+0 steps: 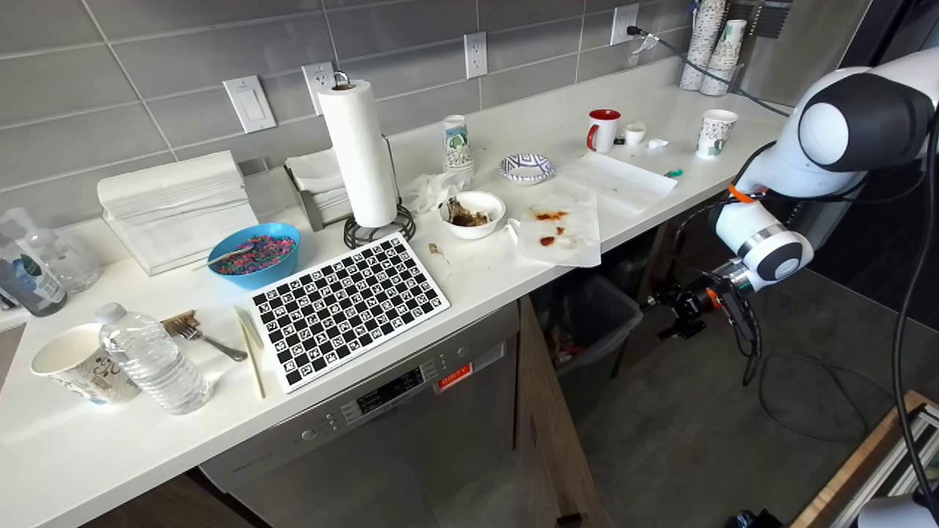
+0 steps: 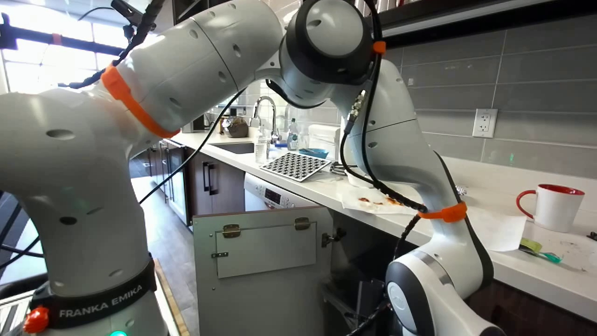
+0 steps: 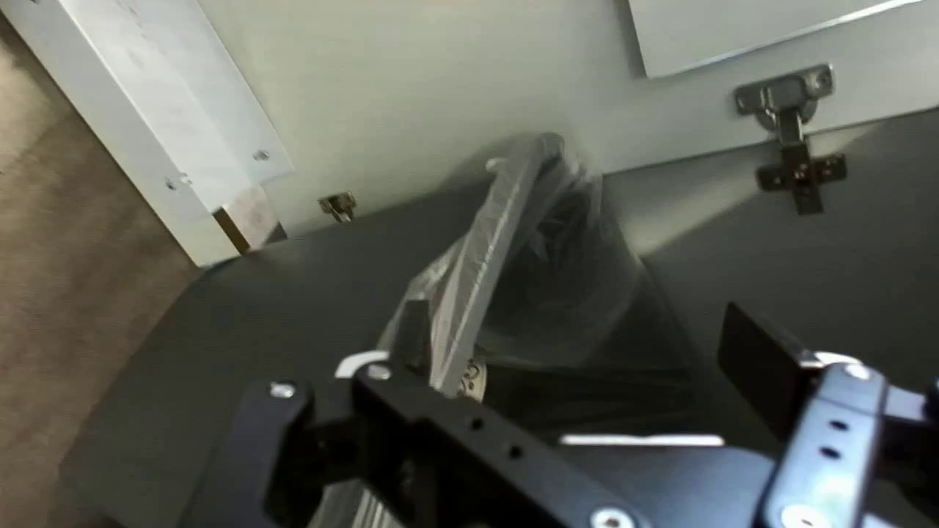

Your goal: Throw the straw into the bin

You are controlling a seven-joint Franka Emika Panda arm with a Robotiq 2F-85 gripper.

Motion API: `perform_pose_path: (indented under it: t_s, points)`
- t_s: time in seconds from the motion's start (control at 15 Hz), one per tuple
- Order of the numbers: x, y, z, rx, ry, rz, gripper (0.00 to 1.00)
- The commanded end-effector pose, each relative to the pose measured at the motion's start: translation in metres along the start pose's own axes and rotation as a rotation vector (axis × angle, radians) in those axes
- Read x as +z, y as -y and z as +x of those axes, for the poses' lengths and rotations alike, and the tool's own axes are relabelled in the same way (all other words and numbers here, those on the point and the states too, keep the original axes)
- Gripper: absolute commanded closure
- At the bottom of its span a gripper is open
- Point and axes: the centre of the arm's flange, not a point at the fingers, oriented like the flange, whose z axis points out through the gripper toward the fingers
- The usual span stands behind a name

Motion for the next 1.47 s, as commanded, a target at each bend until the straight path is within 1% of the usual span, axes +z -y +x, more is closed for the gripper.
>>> perform_pose_path:
  t_s: [0.0,0.2,0.4,0.67,0.87,1.0,1.07,1.2,1.4]
  points:
    - [-0.025,0.032,-0.038,0.009,0.088,-0.178,0.00]
    - [-0.045,0.064,-0.056,-0.034,0.114,-0.327,0.00]
    - [-0.061,0.101,-0.068,-0.114,0.118,-0.483,0.00]
    - [-0.080,0.146,-0.083,-0.285,0.162,-0.676,0.00]
    - [-0.093,0.183,-0.104,-0.413,0.171,-0.825,0.00]
    - [-0.103,0.206,-0.117,-0.496,0.160,-0.914,0.00]
    - [-0.109,0.219,-0.124,-0.537,0.141,-0.960,0.00]
    - [-0.121,0.244,-0.137,-0.619,0.088,-1.043,0.00]
    - [-0.136,0.281,-0.154,-0.744,-0.014,-1.143,0.00]
